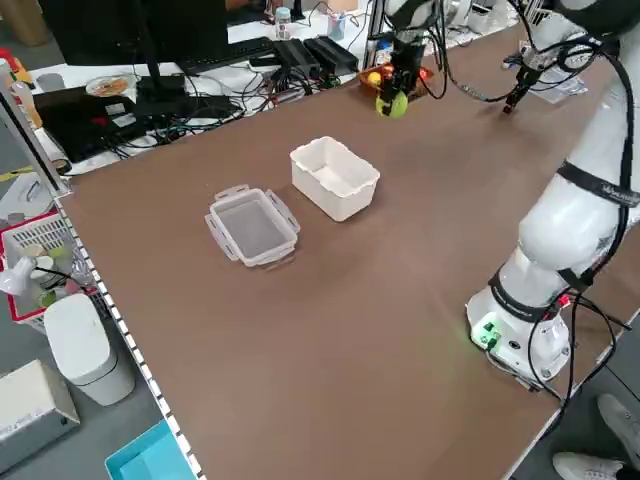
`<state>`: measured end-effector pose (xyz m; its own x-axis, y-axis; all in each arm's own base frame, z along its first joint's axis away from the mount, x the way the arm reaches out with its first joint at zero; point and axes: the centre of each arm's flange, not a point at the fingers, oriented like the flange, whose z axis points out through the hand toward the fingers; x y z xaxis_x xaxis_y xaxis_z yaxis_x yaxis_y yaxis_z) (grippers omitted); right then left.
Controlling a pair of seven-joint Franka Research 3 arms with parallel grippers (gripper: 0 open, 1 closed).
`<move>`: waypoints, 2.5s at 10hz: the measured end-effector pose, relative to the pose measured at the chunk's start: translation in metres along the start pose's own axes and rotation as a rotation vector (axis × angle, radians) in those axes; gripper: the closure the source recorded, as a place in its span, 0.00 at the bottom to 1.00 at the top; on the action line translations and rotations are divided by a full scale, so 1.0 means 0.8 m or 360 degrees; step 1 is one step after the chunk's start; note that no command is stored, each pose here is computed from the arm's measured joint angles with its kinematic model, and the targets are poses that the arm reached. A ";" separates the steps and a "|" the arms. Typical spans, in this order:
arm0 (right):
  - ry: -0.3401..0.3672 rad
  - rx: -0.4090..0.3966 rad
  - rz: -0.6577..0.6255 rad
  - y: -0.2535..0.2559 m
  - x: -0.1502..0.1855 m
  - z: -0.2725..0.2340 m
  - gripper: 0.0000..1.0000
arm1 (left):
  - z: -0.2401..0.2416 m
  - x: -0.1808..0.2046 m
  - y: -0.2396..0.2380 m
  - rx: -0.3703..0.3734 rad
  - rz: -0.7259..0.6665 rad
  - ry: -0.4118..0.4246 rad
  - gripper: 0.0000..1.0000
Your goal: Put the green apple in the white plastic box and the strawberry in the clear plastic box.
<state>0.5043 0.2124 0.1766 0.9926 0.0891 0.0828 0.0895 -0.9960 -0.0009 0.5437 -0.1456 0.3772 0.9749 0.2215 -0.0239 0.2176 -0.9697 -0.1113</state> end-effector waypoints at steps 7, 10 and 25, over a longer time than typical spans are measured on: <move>-0.0271 -0.0056 0.0074 0.084 0.077 -0.126 0.64 | 0.103 0.064 -0.182 0.0123 -0.0177 -0.0177 0.24; -0.0317 0.0006 -0.0127 0.233 0.075 -0.174 0.64 | 0.116 0.065 -0.183 0.0122 -0.0177 -0.0203 0.24; -0.0096 -0.0033 -0.0277 0.344 0.009 -0.054 0.52 | -0.146 0.076 -0.135 -0.0035 0.0019 -0.0153 0.00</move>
<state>0.5326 -0.0613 0.2198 0.9654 0.2600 0.0202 0.2594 -0.9654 0.0285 0.5848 -0.0394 0.5038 0.9685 0.2177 -0.1207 0.2079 -0.9741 -0.0889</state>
